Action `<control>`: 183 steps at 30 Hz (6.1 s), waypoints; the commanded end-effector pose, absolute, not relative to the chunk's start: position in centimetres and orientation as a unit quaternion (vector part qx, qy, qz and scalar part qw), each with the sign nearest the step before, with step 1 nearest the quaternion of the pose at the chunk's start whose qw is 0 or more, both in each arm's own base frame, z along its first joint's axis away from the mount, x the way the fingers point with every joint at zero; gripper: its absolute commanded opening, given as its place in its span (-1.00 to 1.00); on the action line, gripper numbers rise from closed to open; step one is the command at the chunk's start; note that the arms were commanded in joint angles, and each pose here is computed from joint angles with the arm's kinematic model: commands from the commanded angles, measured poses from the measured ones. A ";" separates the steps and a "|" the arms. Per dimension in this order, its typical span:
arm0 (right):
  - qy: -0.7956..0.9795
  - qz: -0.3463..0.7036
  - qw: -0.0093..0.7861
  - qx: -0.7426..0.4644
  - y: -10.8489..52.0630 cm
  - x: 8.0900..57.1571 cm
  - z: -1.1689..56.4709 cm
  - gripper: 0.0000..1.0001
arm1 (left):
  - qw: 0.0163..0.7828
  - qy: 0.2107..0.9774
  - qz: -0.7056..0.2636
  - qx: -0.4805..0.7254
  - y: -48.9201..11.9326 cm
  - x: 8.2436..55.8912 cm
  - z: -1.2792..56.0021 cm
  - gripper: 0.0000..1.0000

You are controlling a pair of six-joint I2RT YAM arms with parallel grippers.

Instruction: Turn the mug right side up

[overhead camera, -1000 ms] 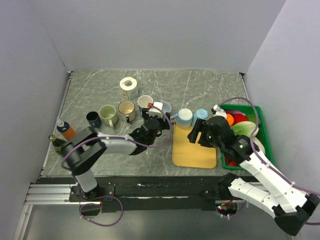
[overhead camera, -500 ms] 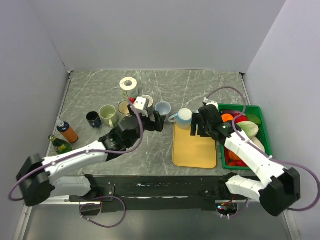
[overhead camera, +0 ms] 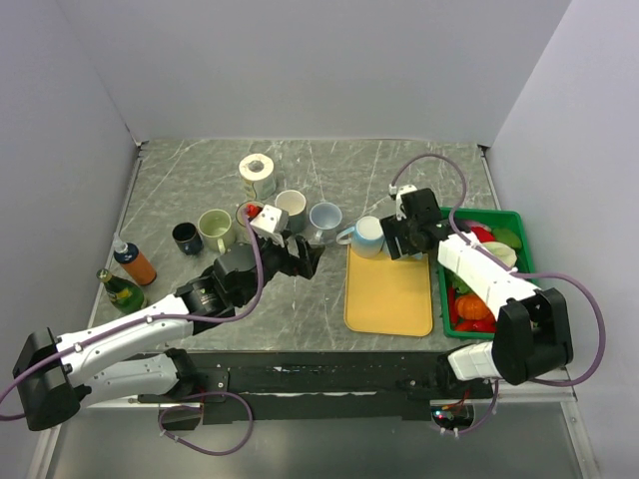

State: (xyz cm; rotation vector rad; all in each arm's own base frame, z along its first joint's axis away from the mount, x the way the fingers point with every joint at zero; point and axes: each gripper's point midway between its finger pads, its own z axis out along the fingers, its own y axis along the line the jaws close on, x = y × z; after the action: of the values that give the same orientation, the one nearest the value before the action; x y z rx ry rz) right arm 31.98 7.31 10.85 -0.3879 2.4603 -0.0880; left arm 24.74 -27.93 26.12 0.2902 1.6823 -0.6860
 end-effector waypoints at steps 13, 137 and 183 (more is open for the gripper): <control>0.882 0.103 0.378 -0.261 6.8 33.9 10.2 0.59 | 0.626 0.711 -0.306 0.097 -26.8 24.5 26.6 0.93; 0.529 0.637 0.536 -0.167 23.4 15.5 45.2 -1.00 | 0.459 0.490 -0.725 0.152 -34.4 15.5 43.6 0.41; 0.768 0.376 0.518 0.004 17.0 21.3 30.8 0.99 | 0.541 0.780 -0.313 -0.036 -24.5 25.3 28.8 -0.98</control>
State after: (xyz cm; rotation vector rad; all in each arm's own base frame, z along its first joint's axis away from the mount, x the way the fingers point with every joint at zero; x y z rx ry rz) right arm 21.33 19.59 32.42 -0.0503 1.8067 1.0531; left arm 23.62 -29.60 26.54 0.0421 1.8877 -1.0010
